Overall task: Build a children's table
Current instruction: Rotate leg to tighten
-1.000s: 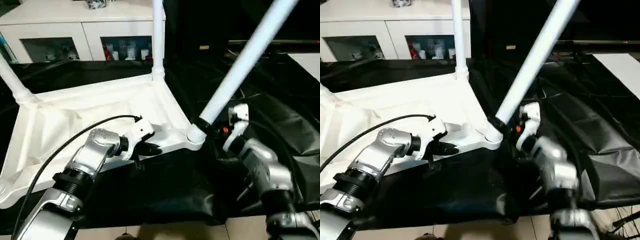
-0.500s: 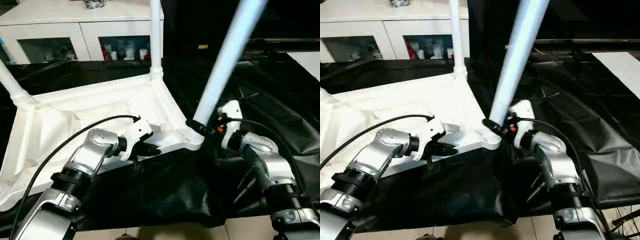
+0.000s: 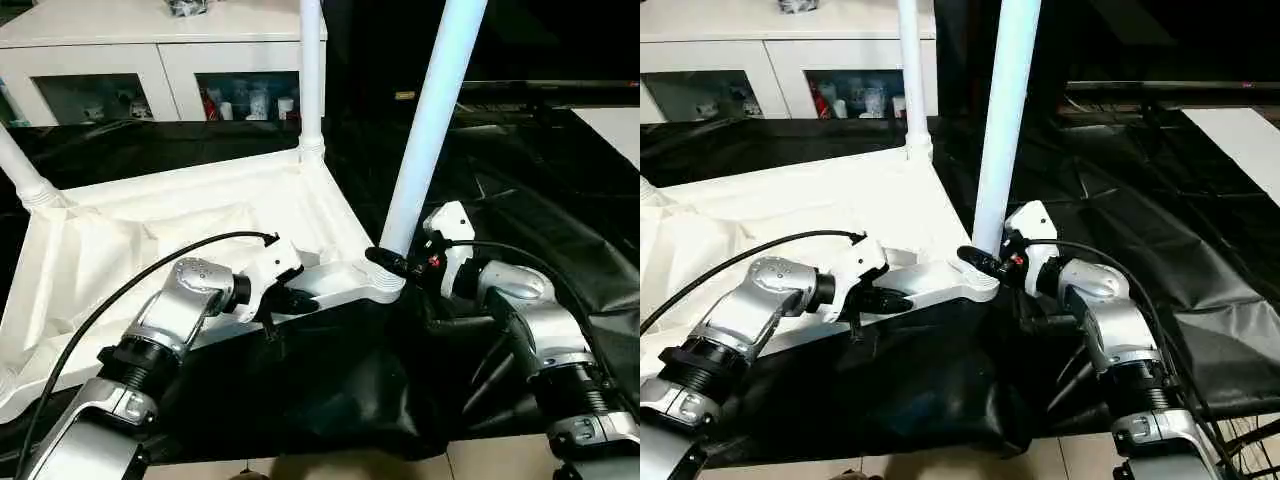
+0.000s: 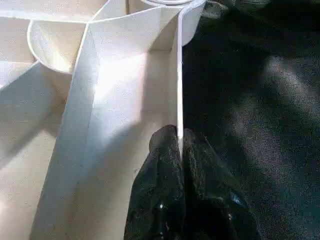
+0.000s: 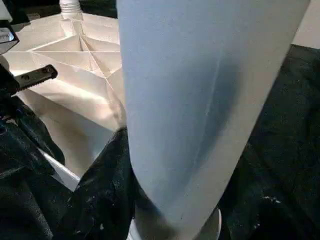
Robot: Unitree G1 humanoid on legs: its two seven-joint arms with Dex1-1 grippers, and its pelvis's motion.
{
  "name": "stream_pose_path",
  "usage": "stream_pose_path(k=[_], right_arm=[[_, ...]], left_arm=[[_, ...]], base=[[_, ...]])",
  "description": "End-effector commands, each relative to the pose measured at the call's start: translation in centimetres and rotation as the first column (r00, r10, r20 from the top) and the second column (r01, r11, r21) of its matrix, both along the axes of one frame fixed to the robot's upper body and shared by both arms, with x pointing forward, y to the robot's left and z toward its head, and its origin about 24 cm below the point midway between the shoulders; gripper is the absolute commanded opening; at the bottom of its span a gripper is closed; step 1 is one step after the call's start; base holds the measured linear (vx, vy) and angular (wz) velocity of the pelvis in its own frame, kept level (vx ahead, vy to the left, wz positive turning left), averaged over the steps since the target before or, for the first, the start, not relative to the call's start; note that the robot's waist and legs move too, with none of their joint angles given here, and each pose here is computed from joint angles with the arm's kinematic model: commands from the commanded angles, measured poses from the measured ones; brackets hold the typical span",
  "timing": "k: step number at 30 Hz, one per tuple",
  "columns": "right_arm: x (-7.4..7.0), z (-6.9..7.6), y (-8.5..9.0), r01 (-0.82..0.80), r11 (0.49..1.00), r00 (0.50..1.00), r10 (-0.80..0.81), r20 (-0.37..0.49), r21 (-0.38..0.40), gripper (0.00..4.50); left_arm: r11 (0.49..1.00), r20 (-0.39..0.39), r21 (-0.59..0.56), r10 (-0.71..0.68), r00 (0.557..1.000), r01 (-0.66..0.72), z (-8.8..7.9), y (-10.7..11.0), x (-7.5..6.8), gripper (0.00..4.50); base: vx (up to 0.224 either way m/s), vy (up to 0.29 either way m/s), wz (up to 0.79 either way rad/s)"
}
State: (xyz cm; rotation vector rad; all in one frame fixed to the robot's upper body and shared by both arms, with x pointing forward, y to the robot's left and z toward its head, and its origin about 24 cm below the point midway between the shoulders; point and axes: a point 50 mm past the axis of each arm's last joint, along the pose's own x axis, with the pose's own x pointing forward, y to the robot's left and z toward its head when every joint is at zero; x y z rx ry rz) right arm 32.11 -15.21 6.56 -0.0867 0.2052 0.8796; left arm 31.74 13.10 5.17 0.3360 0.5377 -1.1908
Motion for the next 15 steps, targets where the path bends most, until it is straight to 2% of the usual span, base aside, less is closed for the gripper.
stream_pose_path(k=[1,11,15], right_arm=[[-2.7,-6.3,-0.5,-0.011,0.997,0.951,-0.012,-0.309,-0.072,1.85],[-3.0,-7.0,0.0,-0.031,0.992,0.952,-0.01,-0.307,-0.126,1.85],[-2.7,-7.7,0.0,0.043,0.984,0.952,-0.093,-0.293,-0.171,1.85]], left_arm=[[1.0,0.029,-0.022,0.012,1.0,-0.011,0.5,-0.2,0.3,0.0],[1.0,0.025,0.02,-0.019,1.0,0.018,0.4,0.1,0.3,0.0],[0.999,0.027,0.046,-0.017,0.999,0.016,0.2,0.3,0.4,0.0]], base=[[0.0,0.0,0.0],[0.0,0.0,0.0],[0.0,0.0,0.0]])
